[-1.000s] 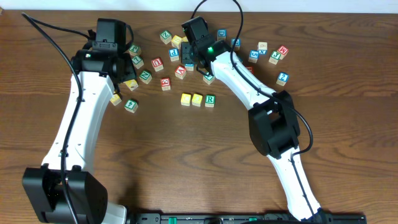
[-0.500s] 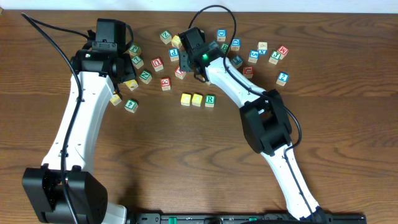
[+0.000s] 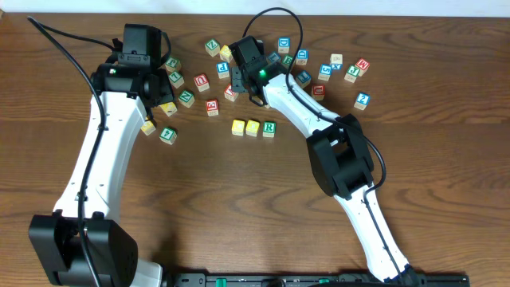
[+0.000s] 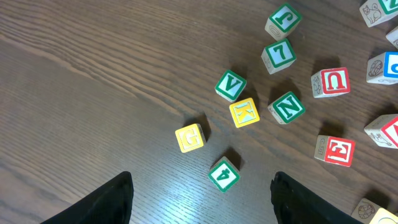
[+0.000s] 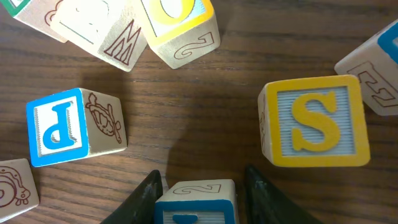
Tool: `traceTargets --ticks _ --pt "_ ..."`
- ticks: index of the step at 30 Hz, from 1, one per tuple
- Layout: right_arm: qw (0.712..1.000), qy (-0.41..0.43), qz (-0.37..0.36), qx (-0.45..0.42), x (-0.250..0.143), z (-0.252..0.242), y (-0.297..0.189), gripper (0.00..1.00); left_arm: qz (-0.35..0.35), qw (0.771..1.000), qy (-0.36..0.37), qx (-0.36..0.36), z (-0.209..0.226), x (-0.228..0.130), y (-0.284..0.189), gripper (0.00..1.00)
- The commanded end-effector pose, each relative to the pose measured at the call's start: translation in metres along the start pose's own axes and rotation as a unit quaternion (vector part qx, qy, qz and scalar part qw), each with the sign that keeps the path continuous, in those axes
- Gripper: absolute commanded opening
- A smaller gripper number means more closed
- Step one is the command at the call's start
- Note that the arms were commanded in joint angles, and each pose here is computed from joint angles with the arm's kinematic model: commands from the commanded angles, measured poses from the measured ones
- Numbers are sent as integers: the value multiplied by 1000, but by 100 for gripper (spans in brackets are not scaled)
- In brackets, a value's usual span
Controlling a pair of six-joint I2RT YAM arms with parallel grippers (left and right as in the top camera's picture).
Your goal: Spell out CORL
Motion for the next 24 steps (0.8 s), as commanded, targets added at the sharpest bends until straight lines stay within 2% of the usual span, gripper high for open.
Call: traceTargets --ticks 1,16,24 --pt "1000 2 -1 -8 2 -2 -3 36 -21 1000 -6 -1 2 13 -11 70" --pt "1000 -19 -21 -1 27 3 -45 24 -21 1000 -6 -1 2 13 -11 70" --pt "998 -38 -42 4 50 3 -92 27 -21 1000 -6 -1 2 13 -11 70"
Point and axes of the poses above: each gripper's point midway between its finger pads, its own y axis out along the fingers, its own z axis along the line the jaws close on, x = y × z, the point moved 2 cm from there along -y, back along the fingers, and after that the axes turned 9 degrees about -y, right-handed, at the moved point
